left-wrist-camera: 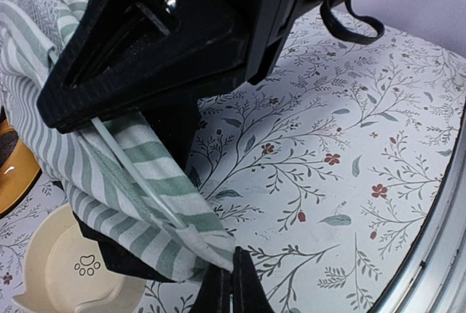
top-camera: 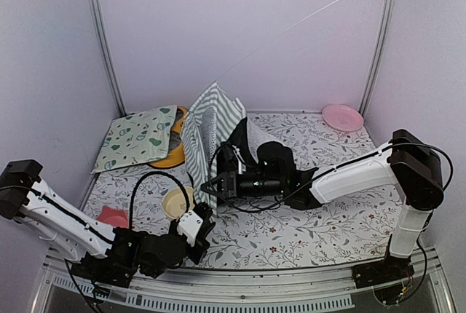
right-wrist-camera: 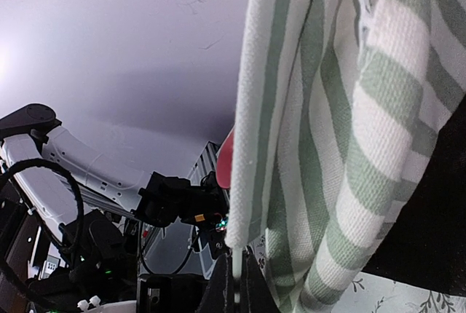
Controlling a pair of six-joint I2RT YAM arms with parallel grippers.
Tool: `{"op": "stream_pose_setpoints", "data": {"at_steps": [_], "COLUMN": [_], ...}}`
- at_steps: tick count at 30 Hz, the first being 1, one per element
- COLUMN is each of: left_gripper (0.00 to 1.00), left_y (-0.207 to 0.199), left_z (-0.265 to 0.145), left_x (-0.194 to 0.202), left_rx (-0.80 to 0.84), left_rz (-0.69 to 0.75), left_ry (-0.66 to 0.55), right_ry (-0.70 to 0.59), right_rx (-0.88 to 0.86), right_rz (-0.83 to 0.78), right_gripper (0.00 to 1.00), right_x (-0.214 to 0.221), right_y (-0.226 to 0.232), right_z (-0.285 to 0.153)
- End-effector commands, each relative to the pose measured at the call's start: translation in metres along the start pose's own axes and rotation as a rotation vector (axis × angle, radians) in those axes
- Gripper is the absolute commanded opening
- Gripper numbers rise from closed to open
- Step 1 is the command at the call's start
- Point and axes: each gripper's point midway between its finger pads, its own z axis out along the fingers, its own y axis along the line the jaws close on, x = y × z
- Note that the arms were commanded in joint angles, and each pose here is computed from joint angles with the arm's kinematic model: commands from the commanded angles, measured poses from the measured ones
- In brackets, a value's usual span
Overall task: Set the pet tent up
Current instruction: Insert the tent pole into the pole socket of the pet tent.
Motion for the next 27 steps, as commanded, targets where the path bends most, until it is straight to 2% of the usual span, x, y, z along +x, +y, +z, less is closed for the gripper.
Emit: {"op": "stream_pose_setpoints", "data": {"at_steps": [1,15,22,27], "left_gripper": [0.0,0.0,0.0,0.0], "left_y": [-0.036,-0.022,-0.02,-0.022], "left_z": [-0.009,-0.006,0.001,0.007], "left_x": [0.002,-0.003,0.009,0.011], "left_rx": [0.184,0.149,0.12,0.108], "left_rz": [0.024,0.002,0.007,0.02], "left_ry": [0.031,0.026,0.077,0.096], "right_ry": [-0.255,-0.235,-0.26,-0.225], "right_rx": [0.063,0.11,0.136,0.104], "right_rz": [-0.011,0.015,0.006,-0.006], "right_gripper": [0.0,0.0,0.0,0.0], "right_x": [-0.065,-0.054,-0.065,-0.064], "right_y": [-0.015,-0.023,-0.022,-0.009], "right_z": [-0.01,-0.015,-0.025,-0.017]}}
